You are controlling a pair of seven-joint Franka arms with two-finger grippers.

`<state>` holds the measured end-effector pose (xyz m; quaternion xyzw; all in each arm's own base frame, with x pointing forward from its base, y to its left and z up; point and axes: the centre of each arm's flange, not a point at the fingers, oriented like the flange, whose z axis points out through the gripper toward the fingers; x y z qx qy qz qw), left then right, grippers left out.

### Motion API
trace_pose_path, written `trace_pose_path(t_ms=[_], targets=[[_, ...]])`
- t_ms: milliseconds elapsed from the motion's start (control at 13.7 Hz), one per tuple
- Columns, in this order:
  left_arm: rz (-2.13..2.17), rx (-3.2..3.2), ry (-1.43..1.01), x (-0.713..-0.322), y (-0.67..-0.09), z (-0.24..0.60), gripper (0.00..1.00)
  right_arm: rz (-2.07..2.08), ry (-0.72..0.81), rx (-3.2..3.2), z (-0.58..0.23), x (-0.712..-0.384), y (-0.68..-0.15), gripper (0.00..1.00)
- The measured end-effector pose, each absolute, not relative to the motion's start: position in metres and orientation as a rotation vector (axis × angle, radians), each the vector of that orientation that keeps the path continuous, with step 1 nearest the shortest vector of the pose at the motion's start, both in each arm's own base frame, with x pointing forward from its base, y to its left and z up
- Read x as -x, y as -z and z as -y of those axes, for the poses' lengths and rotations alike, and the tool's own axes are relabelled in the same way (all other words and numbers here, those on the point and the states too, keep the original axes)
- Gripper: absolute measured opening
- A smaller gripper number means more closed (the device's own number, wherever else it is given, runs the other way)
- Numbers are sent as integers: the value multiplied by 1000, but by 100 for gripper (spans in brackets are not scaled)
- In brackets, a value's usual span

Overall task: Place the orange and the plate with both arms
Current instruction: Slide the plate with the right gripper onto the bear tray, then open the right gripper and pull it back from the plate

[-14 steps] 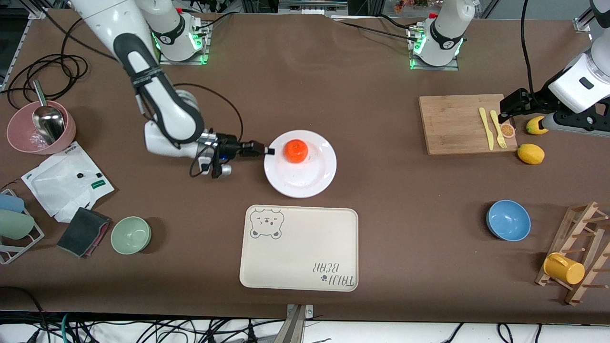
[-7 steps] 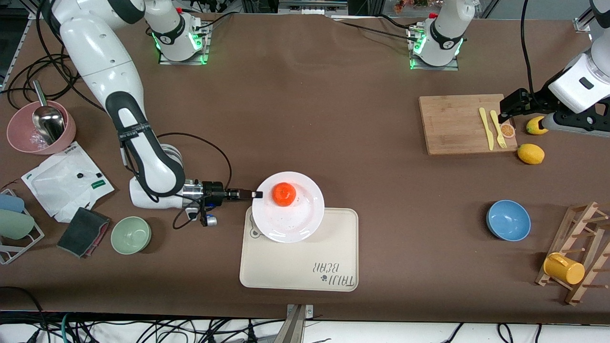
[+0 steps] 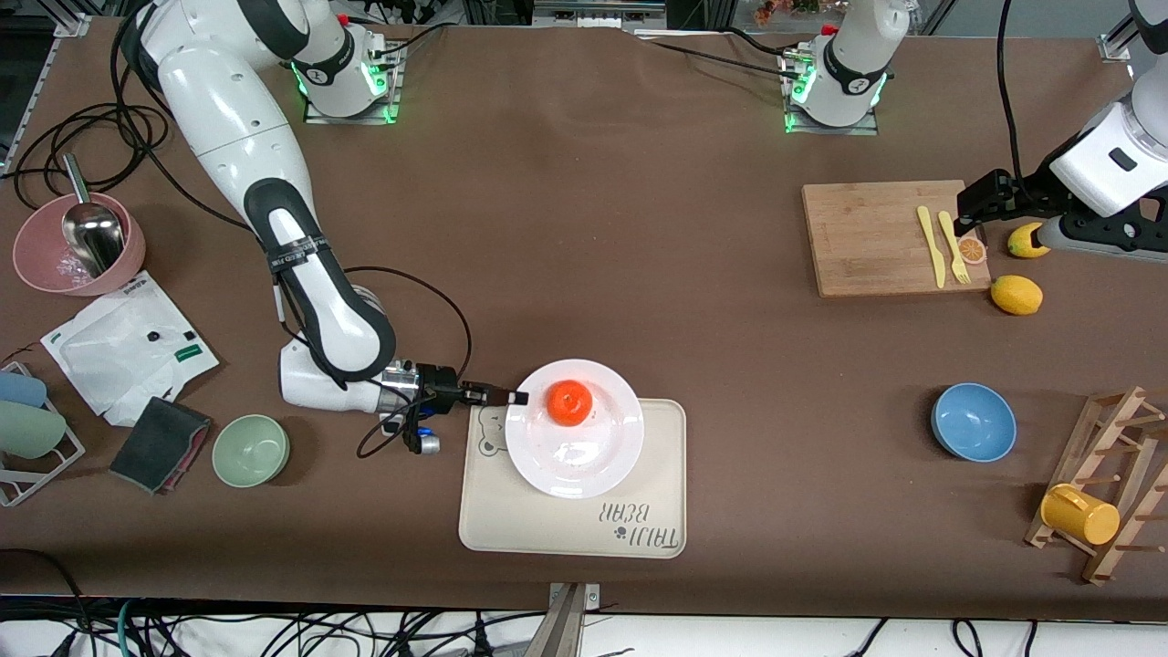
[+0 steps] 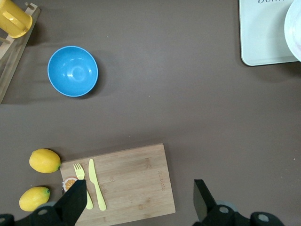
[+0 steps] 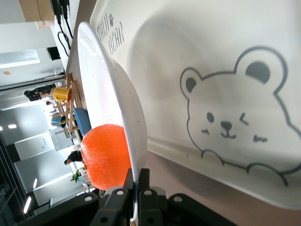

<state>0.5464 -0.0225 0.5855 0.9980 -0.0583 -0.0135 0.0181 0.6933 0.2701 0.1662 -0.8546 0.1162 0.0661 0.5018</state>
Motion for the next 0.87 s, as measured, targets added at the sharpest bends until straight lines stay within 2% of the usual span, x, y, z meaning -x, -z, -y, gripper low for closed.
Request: trace_pose_path(t_ms=[291, 873], targets=[[181, -3100, 42, -546, -586, 23, 100, -294, -133, 2057, -263, -708, -157, 5], [181, -3100, 42, -546, -586, 23, 100, -318, -121, 2063, -258, -713, -133, 5]])
